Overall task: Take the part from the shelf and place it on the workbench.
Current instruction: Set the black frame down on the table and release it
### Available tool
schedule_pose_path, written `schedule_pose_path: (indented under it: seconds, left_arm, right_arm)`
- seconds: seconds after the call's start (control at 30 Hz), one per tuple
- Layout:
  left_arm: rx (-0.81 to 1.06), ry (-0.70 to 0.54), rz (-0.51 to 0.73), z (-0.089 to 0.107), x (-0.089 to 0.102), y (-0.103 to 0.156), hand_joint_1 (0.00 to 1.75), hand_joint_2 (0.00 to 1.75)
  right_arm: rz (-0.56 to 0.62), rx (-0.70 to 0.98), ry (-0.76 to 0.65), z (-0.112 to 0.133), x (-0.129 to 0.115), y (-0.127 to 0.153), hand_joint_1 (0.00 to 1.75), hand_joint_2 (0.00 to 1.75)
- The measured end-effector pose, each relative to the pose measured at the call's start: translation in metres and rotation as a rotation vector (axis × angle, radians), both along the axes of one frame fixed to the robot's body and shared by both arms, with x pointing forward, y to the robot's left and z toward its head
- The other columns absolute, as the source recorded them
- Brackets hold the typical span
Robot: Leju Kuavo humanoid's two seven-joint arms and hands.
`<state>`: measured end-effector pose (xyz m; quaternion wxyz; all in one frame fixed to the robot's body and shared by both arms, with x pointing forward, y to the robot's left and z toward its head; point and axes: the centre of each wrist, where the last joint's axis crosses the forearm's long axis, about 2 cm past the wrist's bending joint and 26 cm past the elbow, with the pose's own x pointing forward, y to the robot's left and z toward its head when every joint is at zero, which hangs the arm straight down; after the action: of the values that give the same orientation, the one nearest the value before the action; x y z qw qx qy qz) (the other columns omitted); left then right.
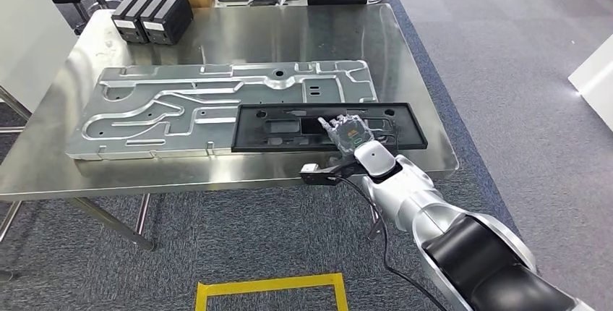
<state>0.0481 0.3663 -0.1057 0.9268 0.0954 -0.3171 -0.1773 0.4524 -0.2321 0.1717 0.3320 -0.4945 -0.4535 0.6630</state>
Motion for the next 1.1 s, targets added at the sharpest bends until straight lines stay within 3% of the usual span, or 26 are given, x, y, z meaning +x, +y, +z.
schedule_pose_path:
  seconds: [0.2,0.33,0.53,0.73,1.1]
  left_arm:
    - [0.028,0.007,0.006,0.0,-0.001,0.004,0.0,1.75]
    - [0.035,0.015,0.006,0.0,-0.006,0.006,0.0,0.0]
    - [0.043,0.015,-0.002,0.001,-0.004,0.008,0.0,0.0]
    - [0.06,0.012,-0.008,0.001,-0.003,0.008,0.0,0.0]
    - [0.059,0.01,-0.011,0.001,-0.002,0.008,0.0,0.0]
  right_arm:
    - [-0.085,0.005,-0.016,0.004,0.004,-0.013,0.0,0.0]
    - [-0.106,0.002,-0.011,0.001,0.003,-0.021,0.0,0.0]
    - [-0.159,0.003,-0.049,0.003,0.005,-0.033,0.0,0.0]
    - [-0.15,-0.001,-0.181,0.009,0.007,-0.038,0.0,0.0]
    - [-0.154,0.0,-0.197,0.012,0.008,-0.039,0.0,0.0]
